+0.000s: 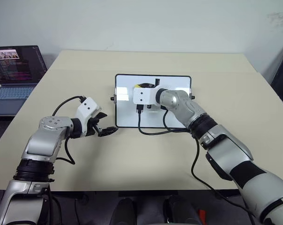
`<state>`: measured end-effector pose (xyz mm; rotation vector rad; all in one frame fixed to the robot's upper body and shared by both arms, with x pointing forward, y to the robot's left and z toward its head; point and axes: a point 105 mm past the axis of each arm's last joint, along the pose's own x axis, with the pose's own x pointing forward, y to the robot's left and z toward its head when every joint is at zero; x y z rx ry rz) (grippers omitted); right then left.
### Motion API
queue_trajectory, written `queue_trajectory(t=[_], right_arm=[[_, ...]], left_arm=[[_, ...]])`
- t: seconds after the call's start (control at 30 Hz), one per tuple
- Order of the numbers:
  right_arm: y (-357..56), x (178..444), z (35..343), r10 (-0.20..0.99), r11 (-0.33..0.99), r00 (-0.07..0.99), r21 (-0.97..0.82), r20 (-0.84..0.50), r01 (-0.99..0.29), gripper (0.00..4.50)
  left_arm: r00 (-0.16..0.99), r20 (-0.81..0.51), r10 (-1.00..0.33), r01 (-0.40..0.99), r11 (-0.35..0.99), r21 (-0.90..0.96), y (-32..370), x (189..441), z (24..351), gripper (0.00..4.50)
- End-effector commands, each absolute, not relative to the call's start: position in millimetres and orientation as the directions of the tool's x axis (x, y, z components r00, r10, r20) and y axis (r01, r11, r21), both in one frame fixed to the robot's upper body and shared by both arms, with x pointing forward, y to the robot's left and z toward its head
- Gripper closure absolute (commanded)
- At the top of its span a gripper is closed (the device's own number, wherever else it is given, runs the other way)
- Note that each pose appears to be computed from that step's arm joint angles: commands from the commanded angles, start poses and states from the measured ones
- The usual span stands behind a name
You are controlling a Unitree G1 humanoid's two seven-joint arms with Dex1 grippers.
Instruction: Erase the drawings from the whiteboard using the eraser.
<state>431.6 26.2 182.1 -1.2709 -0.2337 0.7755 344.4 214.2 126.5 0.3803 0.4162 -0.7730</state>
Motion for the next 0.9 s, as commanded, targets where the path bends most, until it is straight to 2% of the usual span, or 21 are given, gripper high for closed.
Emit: queue_trajectory(t=[0.03,0.13,0.3,0.4,0.5,0.63,0.73,0.8,0.9], right_arm=[[-11.2,430.9,123.5,0.514,-0.007,0.689,-0.805,-0.512,-0.593,3.18],[-19.7,412.3,92.5,0.49,-0.108,0.578,-0.704,-0.652,-0.702,3.18],[-20.7,405.6,89.0,0.489,-0.127,0.555,-0.685,-0.673,-0.718,3.18],[-12.3,417.5,110.9,0.53,-0.047,0.638,-0.771,-0.558,-0.635,3.18],[-4.8,418.0,122.8,0.578,0.036,0.641,-0.77,-0.504,-0.638,3.18],[10.5,391.8,136.0,0.731,0.24,0.534,-0.572,-0.426,-0.784,3.18],[6.0,377.5,162.6,0.789,0.397,0.542,-0.434,-0.29,-0.809,3.18],[-0.1,370.8,172.8,0.795,0.444,0.554,-0.386,-0.246,-0.809,3.18],[-32.5,347.0,188.0,0.789,0.515,0.587,-0.326,-0.181,-0.793,3.18]], left_arm=[[0.652,-0.459,-0.604,0.74,0.64,0.208,209.5,345.6,139.2,0.0],[0.65,-0.459,-0.605,0.741,0.639,0.207,209.4,345.2,139.5,0.0],[0.648,-0.459,-0.607,0.743,0.637,0.207,208.7,345.5,139.8,0.0],[0.646,-0.459,-0.61,0.745,0.634,0.207,207.9,345.7,139.9,0.0],[0.644,-0.458,-0.612,0.747,0.632,0.206,207.0,345.5,140.0,0.0],[0.645,-0.43,-0.632,0.752,0.627,0.206,202.6,344.8,144.1,0.0],[0.646,-0.393,-0.654,0.754,0.627,0.197,196.8,344.3,150.5,0.0],[0.646,-0.378,-0.663,0.756,0.625,0.195,194.0,343.6,152.8,0.0],[0.625,-0.342,-0.702,0.777,0.603,0.181,182.3,339.2,160.6,0.0]])
